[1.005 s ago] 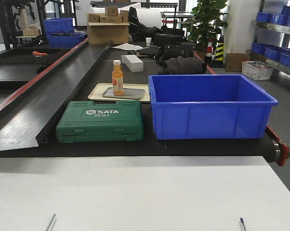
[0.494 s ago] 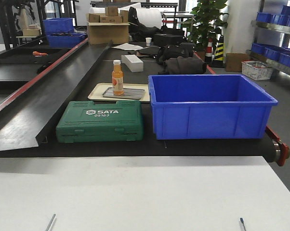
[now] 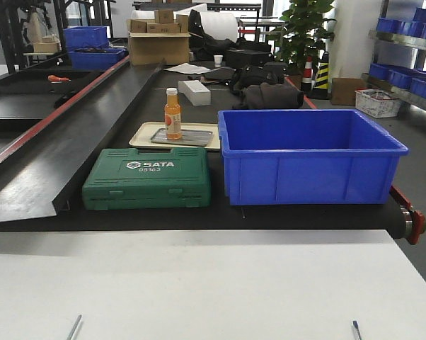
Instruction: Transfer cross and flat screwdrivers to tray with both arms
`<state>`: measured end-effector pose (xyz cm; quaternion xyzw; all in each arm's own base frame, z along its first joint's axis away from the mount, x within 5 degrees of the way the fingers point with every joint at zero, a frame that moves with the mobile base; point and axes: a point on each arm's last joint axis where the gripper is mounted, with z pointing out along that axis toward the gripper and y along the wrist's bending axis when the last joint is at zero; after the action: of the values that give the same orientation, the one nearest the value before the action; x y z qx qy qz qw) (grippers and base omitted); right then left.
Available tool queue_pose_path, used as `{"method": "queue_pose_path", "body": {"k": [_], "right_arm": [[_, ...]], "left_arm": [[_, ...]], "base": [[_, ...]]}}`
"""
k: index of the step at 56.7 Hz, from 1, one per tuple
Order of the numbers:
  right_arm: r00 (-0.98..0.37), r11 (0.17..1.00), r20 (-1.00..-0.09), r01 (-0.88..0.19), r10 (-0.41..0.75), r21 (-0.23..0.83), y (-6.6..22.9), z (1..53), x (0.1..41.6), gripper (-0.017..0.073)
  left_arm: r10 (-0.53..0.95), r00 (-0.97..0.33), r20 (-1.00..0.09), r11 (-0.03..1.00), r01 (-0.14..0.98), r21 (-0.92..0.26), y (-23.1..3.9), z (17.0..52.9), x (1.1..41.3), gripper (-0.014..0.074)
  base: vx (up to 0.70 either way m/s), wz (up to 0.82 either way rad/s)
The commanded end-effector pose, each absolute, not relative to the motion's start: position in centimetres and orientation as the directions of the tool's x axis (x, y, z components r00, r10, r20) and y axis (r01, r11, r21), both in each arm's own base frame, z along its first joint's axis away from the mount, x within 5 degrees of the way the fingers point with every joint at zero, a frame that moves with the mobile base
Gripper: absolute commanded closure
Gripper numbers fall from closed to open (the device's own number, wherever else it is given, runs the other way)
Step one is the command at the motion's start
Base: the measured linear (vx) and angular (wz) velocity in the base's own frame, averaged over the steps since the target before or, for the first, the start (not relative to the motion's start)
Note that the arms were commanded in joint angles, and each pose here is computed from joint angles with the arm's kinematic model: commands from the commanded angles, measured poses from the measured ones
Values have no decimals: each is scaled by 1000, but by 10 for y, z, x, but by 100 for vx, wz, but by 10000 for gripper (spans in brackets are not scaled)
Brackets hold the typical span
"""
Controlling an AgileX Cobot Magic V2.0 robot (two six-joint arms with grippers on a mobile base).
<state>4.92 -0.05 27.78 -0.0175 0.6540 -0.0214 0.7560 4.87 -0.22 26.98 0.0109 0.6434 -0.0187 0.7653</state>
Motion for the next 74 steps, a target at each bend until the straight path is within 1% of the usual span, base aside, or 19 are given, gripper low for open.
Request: {"method": "queue_pose_path", "body": {"k": [1,8,14,20,25,30,35,37,41,50,53,57,59,62,65,69,74], "right_arm": [[163,997,-984,16,-75,-74,-1,323,60,567],[65,997,-995,9,-75,-75,0,352,100,567],[-23,997,-997,-1,-75,-75,0,356,138,567],[-114,999,-993,-6,-40,-39,1,344,164,567],[-184,1000,-983,-5,-5,-4,1,332,179,565],[-235,1000,-972,-5,-5,-4,1,323,188,547],[-259,1000,-966,-7,-15,-14,1,318,192,489],[-263,1000,-965,-8,-19,-17,1,318,193,445],[-263,1000,-965,-8,-19,-17,1,318,193,359],[-242,1000,-970,-9,-18,-16,1,319,193,52],[-225,1000,-974,-9,-18,-16,1,321,194,-34],[-205,1000,-979,-8,-2,-1,1,322,195,-111],[-205,1000,-979,-3,18,19,2,322,195,-134],[-231,999,-972,5,51,51,1,321,196,-145],[-330,998,-942,13,55,53,1,318,201,-139],[-515,999,-856,24,48,42,1,314,215,-118],[-690,1000,-723,24,31,19,1,309,237,-84]], "left_arm": [[-43,239,-970,998,47,-33,-2,318,56,591],[-40,167,-985,998,46,-33,-4,355,87,591],[-43,83,-996,998,44,-39,-5,368,125,591],[-42,10,-999,998,41,-42,-6,367,152,591],[-37,-68,-997,998,39,-40,-7,357,173,589],[-32,-130,-991,999,37,-37,-8,346,188,572],[-30,-182,-983,999,35,-37,-8,335,200,520],[-29,-199,-980,999,34,-37,-8,332,204,491],[-28,-228,-973,999,33,-37,-9,325,210,405],[-27,-273,-962,999,31,-37,-9,315,219,179],[-27,-281,-959,999,31,-37,-9,314,220,116],[-33,-292,-956,999,28,-43,-9,311,222,58],[-38,-296,-954,998,27,-48,-9,310,223,39],[-38,-302,-953,999,26,-48,-9,309,224,21],[-37,-308,-951,999,26,-48,-9,307,226,20],[-37,-317,-948,999,25,-47,-9,305,228,22],[-44,-333,-942,998,22,-54,-9,301,230,27]], "base": [[0,0],[0,0],[0,0],[0,0],[0,0],[0,0],[0,0],[0,0],[0,0],[0,0],[0,0],[0,0],[0,0],[0,0],[0,0],[0,0],[0,0]]}}
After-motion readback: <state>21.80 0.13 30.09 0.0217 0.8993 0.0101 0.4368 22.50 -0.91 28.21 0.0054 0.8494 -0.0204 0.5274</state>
